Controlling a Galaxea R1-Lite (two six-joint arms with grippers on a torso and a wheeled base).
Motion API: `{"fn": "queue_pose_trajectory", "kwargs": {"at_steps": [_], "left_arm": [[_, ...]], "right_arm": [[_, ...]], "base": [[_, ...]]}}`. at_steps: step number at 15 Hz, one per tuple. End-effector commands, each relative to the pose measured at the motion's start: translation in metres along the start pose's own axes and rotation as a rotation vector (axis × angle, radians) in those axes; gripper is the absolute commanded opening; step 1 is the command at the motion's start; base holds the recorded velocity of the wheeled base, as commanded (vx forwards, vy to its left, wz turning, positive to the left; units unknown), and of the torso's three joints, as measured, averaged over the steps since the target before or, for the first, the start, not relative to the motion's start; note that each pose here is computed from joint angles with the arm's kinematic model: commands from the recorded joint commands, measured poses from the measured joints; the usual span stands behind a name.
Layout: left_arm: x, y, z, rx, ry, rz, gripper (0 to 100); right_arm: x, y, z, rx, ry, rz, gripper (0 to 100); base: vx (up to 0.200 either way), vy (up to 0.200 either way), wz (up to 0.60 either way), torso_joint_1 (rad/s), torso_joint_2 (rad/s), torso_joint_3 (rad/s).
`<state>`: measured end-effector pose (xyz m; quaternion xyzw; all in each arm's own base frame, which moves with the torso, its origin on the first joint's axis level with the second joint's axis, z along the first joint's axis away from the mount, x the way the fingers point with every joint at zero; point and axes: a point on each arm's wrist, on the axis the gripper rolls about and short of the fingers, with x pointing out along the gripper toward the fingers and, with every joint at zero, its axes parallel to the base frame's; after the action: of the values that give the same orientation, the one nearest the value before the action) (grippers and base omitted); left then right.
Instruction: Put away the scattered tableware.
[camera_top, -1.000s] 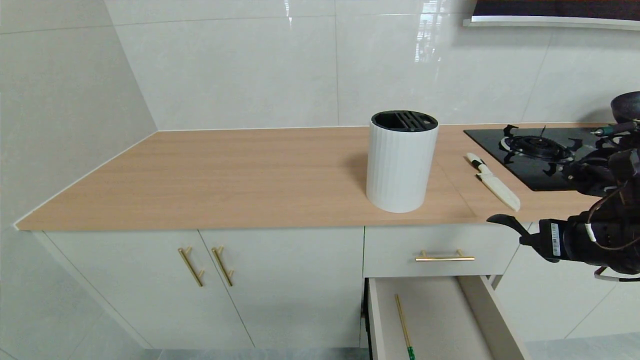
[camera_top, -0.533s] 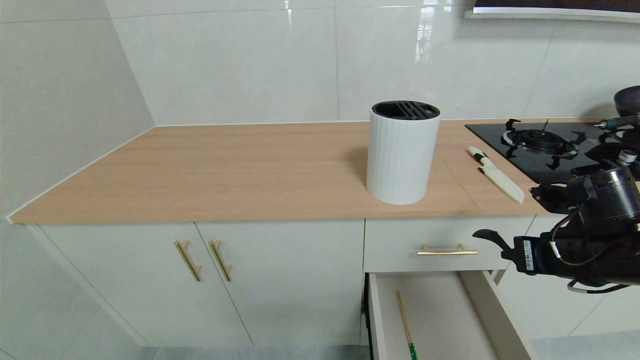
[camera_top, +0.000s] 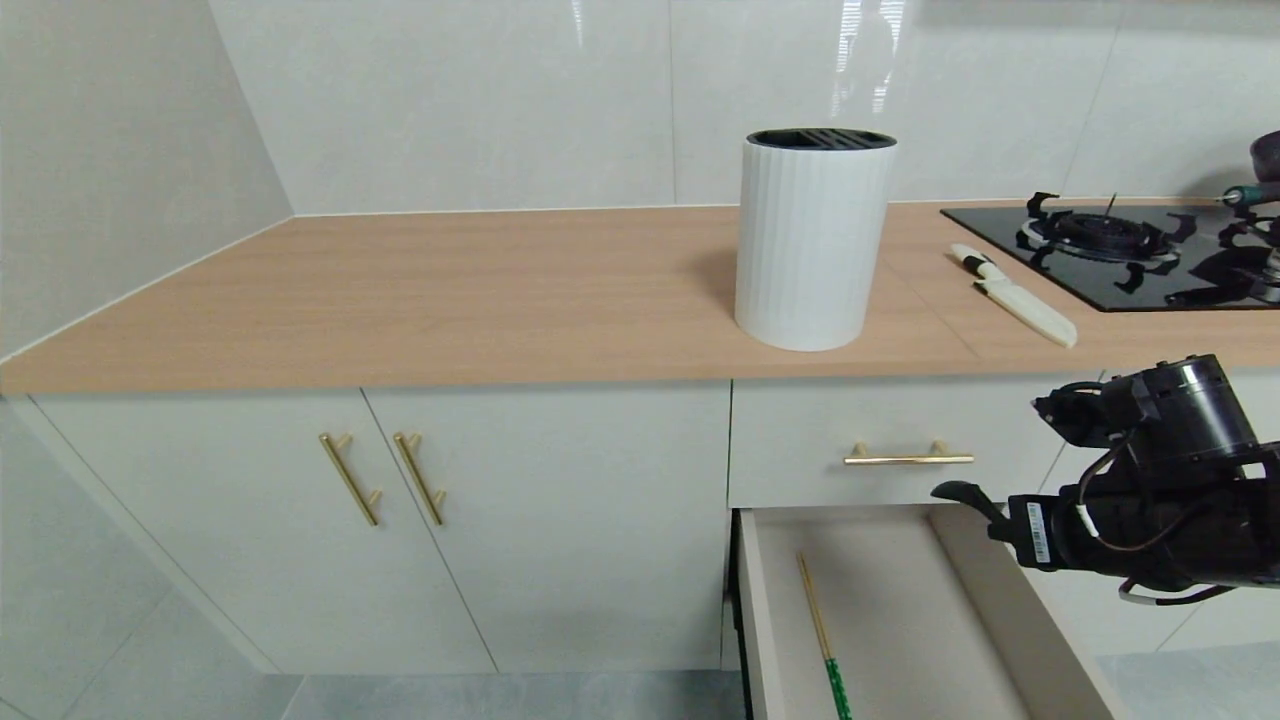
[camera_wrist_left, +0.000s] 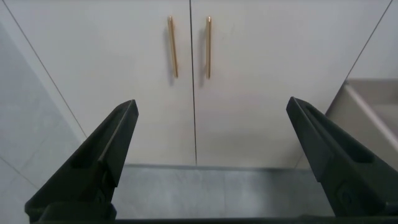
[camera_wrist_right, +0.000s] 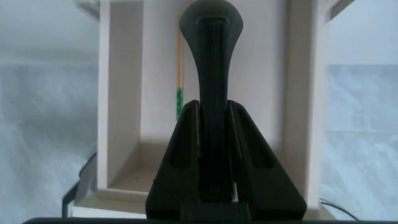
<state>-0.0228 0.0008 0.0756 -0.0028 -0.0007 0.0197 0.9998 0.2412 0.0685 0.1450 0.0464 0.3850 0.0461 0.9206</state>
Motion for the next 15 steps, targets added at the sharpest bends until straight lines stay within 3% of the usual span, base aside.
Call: {"fn": "queue_pose_trajectory", "kwargs": {"at_steps": [1, 6, 10, 15], "left_arm": [[0.0, 0.0, 0.0, -0.001, 0.001, 0.001, 100], [0.0, 0.0, 0.0, -0.001, 0.001, 0.001, 100], [0.0, 0.0, 0.0, -0.001, 0.001, 0.001, 100], [0.0, 0.0, 0.0, -0.001, 0.0, 0.001, 100]], "right_arm": [[0.006, 0.002, -0.003, -0.008, 0.025, -0.001, 0], [0.025, 0.002, -0.009, -0.012, 0.082, -0.017, 0], [0.05, 0.002, -0.015, -0.015, 0.078, -0.069, 0], [0.056, 0.002, -0.016, -0.014, 0.081, -0.07, 0]], "base": [[0.0, 0.0, 0.0, -0.188, 0.47, 0.271], [0.0, 0.0, 0.0, -0.18, 0.46, 0.282], [0.0, 0.0, 0.0, -0.135, 0.42, 0.282], [0.0, 0.0, 0.0, -0.023, 0.08, 0.041]]}}
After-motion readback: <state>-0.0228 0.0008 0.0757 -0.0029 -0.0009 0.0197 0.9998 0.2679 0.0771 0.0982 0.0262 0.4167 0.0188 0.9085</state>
